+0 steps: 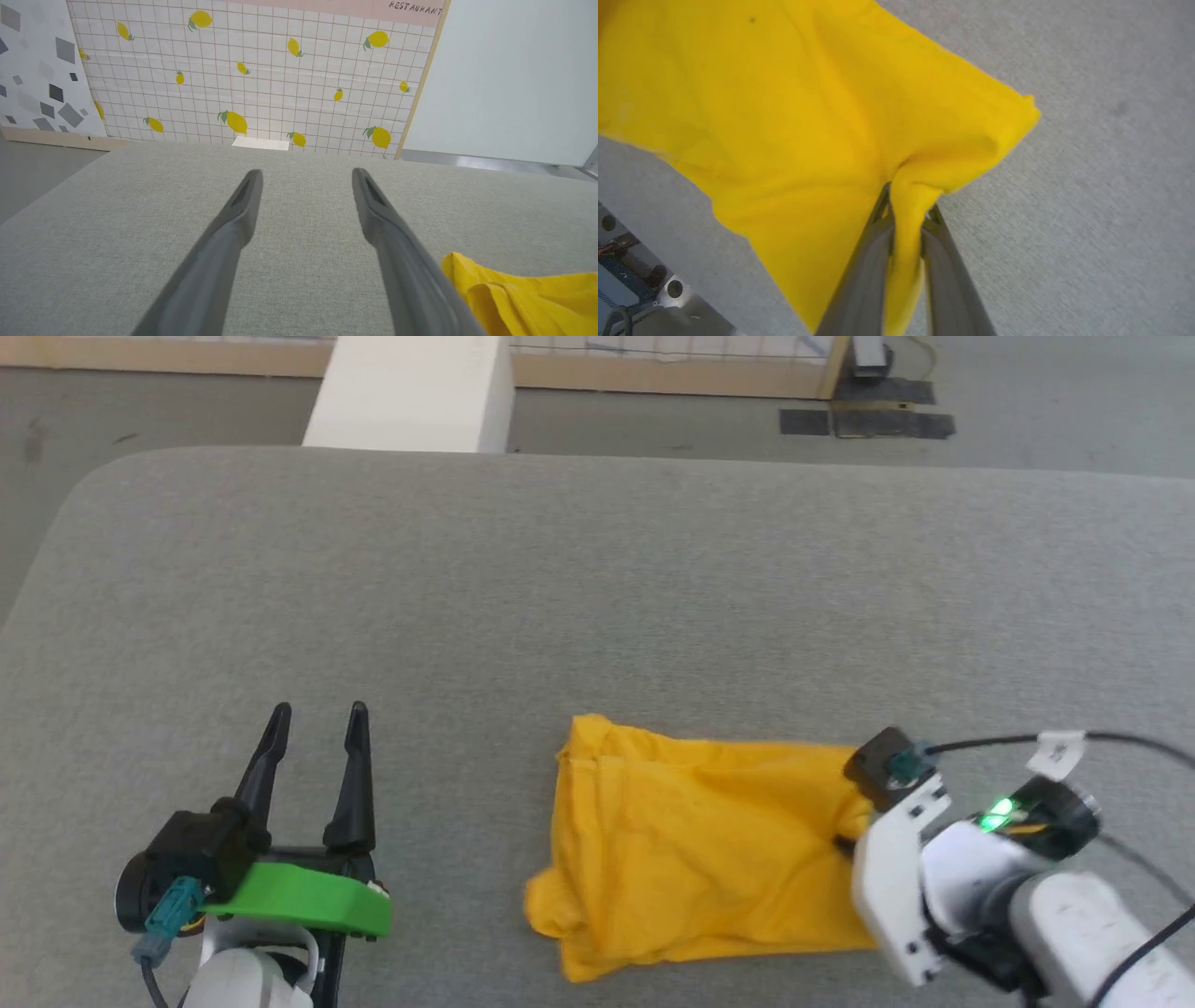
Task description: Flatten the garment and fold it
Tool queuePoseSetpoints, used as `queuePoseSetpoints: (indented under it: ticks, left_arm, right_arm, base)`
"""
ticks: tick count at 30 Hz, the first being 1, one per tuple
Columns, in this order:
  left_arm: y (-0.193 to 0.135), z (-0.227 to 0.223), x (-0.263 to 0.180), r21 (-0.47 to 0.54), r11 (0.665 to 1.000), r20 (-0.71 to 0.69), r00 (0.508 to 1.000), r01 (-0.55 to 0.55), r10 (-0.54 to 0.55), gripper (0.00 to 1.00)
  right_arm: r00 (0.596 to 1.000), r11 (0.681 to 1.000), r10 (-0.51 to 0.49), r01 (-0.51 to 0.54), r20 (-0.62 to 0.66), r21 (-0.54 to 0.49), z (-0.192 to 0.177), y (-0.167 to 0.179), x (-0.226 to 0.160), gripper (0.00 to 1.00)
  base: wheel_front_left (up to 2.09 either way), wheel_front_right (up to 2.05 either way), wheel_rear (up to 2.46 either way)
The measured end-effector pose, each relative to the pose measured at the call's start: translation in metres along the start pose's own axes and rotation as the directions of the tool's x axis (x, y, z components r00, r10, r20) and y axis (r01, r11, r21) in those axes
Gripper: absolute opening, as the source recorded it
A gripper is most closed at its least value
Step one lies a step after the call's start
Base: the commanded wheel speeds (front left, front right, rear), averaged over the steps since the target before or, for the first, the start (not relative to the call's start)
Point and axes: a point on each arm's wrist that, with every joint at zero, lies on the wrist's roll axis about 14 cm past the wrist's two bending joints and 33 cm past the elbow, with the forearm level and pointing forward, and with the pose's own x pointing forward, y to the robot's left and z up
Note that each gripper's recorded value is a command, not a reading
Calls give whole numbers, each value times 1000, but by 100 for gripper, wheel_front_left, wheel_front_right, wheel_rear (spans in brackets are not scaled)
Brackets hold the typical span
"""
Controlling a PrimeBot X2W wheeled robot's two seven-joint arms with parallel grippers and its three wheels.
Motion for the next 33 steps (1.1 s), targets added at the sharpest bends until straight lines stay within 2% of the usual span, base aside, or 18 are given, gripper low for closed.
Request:
queuePoseSetpoints:
  ticks: [3, 7, 11, 15, 20, 23, 33]
  left_arm:
    - [-9, 0, 9, -10, 1000, 8, 1000, 28, -28, 100]
    - [-34, -2, 27, -28, 994, 18, 994, 104, -103, 100]
    - [-65, -4, 51, -29, 978, 31, 979, 205, -204, 100]
    - [-94, -17, 74, -29, 954, 17, 954, 300, -299, 100]
    - [-115, -39, 99, -34, 928, -15, 929, 370, -371, 100]
    - [-120, -56, 111, -33, 918, -46, 917, 395, -396, 100]
    - [-116, -118, 127, -48, 907, -174, 890, 419, -421, 100]
  right_arm:
    - [998, 997, -55, 53, -33, -52, -6, -29, -18, 0]
    - [986, 986, -162, 159, -51, -58, -12, -76, -43, 0]
    - [958, 960, -280, 279, -69, -13, -24, -124, -70, 0]
    - [917, 919, -383, 390, -107, 54, -46, -168, -92, 0]
    - [846, 840, -504, 527, -172, 128, -75, -223, -114, 0]
    - [780, 775, -578, 617, -239, 139, -98, -257, -129, 0]
    - [585, 575, -704, 802, -403, 162, -151, -334, -153, 0]
  base:
    - [0, 0, 0]
    - [0, 0, 0]
    - [0, 0, 0]
    - [0, 0, 0]
    - [0, 0, 0]
    - [0, 0, 0]
    - [0, 0, 0]
